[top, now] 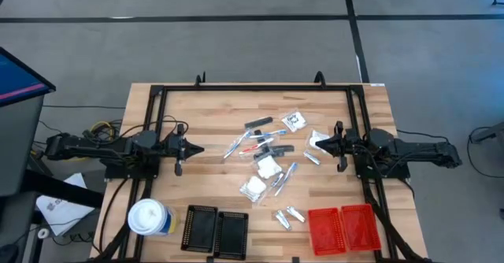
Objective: Pick & Place Travel size toiletries
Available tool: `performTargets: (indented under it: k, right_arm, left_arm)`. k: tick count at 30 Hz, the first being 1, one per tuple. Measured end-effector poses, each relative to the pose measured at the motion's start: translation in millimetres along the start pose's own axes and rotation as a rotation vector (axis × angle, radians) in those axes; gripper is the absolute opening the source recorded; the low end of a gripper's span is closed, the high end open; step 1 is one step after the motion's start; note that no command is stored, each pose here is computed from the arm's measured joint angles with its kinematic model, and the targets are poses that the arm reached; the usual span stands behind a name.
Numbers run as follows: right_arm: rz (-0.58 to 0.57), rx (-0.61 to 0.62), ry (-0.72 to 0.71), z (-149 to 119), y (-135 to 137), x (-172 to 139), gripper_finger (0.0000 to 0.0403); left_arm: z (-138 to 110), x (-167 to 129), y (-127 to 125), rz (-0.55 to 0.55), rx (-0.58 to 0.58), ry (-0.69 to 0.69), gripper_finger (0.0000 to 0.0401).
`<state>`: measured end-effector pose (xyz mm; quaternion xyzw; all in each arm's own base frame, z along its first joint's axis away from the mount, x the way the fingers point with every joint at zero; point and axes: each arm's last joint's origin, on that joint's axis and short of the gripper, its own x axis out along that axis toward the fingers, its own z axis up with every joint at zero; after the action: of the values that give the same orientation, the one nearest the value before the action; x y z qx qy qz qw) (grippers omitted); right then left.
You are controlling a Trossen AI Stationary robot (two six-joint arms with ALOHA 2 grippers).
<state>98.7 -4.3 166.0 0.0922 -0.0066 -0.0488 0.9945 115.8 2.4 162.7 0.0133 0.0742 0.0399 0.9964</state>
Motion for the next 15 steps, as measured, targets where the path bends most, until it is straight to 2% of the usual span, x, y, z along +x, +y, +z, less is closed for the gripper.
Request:
performTargets:
  k: [3, 6, 9, 13, 15]
  right_arm:
    - [0.000, 0.000, 0.000, 0.0, 0.0, 0.0, 0.0000]
    - [0.000, 0.000, 0.000, 0.0, 0.0, 0.0, 0.0000]
    - [0.000, 0.000, 0.000, 0.0, 0.0, 0.0, 0.0000]
    - [0.000, 0.000, 0.000, -0.1, 0.0, 0.0, 0.0000]
    - [0.000, 0.000, 0.000, 0.0, 0.0, 0.0, 0.0000]
  left_arm:
    - [3.2, -0.1, 0.1, 0.001, 0.020, -0.033, 0.0008]
    - [12.4, -0.8, 0.3, 0.005, 0.017, -0.128, 0.0008]
    - [27.7, -4.1, 0.9, 0.009, -0.005, -0.290, 0.0008]
    - [53.8, -16.3, 2.4, -0.017, -0.143, -0.588, 0.0008]
    - [63.9, -24.0, 2.8, -0.063, -0.216, -0.718, 0.0008]
